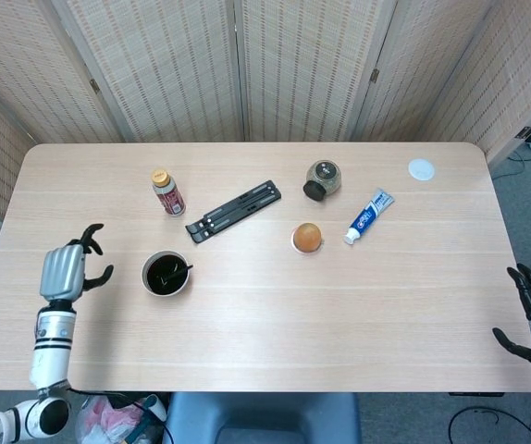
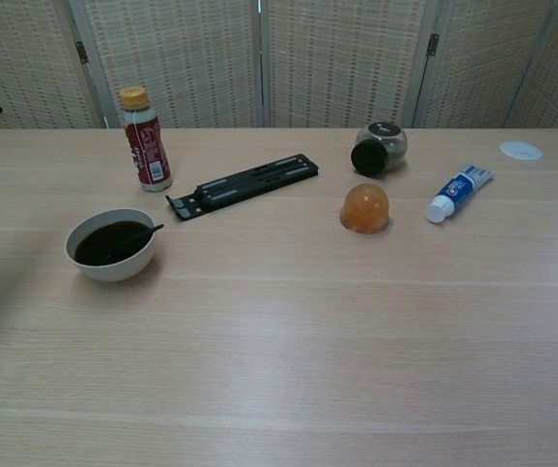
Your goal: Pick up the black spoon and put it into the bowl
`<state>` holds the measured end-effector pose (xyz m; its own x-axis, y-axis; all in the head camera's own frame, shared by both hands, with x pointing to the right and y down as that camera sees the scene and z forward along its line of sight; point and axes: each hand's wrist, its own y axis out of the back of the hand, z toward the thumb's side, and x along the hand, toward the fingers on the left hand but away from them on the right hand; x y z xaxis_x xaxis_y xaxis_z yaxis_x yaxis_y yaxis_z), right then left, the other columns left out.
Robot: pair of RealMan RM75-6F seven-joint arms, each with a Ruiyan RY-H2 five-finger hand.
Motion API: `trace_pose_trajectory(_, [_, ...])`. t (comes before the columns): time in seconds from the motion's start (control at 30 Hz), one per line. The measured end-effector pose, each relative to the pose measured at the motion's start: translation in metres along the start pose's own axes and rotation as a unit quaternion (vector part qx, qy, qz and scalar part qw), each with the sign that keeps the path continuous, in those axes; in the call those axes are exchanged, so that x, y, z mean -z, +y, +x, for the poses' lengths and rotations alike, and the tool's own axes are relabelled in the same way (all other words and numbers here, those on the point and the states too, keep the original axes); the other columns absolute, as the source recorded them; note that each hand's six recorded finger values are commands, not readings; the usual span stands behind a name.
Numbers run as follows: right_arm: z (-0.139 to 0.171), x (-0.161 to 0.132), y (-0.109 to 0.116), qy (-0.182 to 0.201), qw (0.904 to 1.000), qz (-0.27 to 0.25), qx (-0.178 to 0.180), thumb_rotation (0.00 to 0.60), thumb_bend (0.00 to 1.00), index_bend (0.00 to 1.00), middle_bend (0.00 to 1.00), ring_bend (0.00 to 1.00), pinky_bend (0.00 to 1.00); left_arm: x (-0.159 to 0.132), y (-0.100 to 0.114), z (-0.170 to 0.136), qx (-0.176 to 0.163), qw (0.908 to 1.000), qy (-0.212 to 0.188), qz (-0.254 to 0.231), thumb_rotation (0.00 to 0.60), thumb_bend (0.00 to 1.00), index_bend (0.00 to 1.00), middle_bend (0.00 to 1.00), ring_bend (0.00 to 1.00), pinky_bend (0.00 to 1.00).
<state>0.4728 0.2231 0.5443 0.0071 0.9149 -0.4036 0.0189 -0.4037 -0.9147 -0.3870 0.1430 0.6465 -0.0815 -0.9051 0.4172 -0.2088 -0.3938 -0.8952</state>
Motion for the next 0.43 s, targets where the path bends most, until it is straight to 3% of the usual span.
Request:
trace_pose_trajectory(0.2, [-0.008, -0.007, -0.003, 0.018, 0.9998, 0.003, -0.004, 0.6, 0.15, 0.0, 0.03, 0.02, 0.03, 0.028, 0.008, -0.037, -0.009, 0.9988, 0.002, 0.048, 0.6, 0.25, 0.19, 0.32, 0.24, 0.35])
trace_pose_trajectory(0.43, [-0.014, -0.014, -0.008, 0.032, 0.9994, 0.001, -0.014, 0.6, 0.15, 0.0, 0.03, 0.02, 0.03, 0.034, 0.022, -0.068, -0.039, 0.9964, -0.012, 0.074, 0.6, 0.24, 0.18, 0.27, 0.2, 0.3])
